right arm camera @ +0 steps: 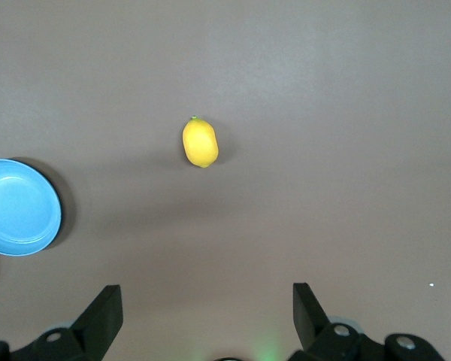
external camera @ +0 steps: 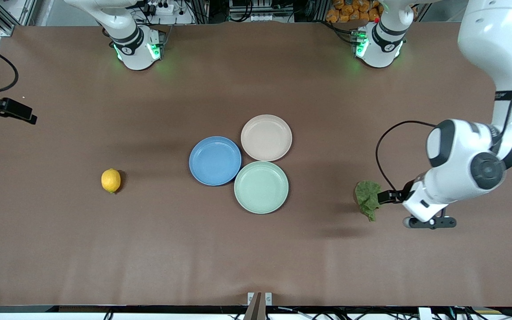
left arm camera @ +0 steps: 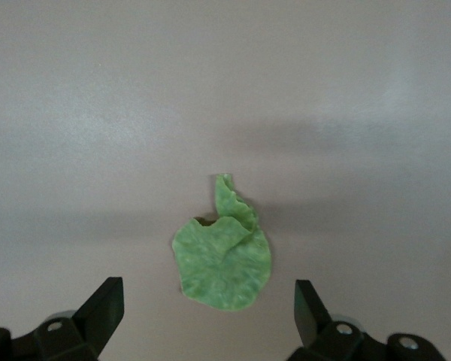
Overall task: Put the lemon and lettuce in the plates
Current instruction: 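Move the left gripper down toward the green lettuce leaf, then grasp the lettuce leaf with the left gripper while the right gripper reaches the lemon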
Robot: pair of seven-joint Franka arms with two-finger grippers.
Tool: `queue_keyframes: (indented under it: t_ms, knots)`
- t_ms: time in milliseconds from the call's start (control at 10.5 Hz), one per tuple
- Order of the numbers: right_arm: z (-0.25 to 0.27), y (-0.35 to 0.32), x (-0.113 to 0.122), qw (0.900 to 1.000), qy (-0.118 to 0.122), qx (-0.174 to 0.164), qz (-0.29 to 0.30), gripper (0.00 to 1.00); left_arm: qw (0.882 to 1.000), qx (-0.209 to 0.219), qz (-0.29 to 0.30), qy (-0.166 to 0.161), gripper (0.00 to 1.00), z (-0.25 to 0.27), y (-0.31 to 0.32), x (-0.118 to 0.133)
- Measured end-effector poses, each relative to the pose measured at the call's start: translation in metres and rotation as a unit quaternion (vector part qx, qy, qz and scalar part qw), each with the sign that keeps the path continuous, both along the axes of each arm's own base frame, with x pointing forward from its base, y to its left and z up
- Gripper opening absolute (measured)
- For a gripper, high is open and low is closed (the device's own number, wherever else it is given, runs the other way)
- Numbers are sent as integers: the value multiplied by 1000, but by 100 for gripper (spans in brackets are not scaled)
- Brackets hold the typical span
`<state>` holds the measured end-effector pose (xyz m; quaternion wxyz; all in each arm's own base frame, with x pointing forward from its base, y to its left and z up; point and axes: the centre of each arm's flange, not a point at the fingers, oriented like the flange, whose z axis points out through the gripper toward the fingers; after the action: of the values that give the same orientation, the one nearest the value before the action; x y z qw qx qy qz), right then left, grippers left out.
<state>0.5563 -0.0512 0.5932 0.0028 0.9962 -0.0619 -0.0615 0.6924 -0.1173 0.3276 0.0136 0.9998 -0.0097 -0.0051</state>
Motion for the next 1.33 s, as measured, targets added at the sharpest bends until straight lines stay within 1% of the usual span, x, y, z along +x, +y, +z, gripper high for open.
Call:
queue_keyframes:
  t_ms: [95,190,570,856,1331]
  knots:
    - [-7,0,4,1000,5,0,0,100,1000,13,-1,1,100,-12,-14,1]
    - [-16,1,8,1000,9,0,1,100,1000,16,0,4,100,-22,-29,1]
    - [-43,3,22,1000,27,0,8,100,1000,7,6,-3,100,-54,-49,7]
    - [-70,3,28,999,27,3,31,100,1000,4,6,-5,100,-72,-52,9]
    - [-136,2,28,999,16,2,35,100,1000,19,11,16,100,-110,-37,7]
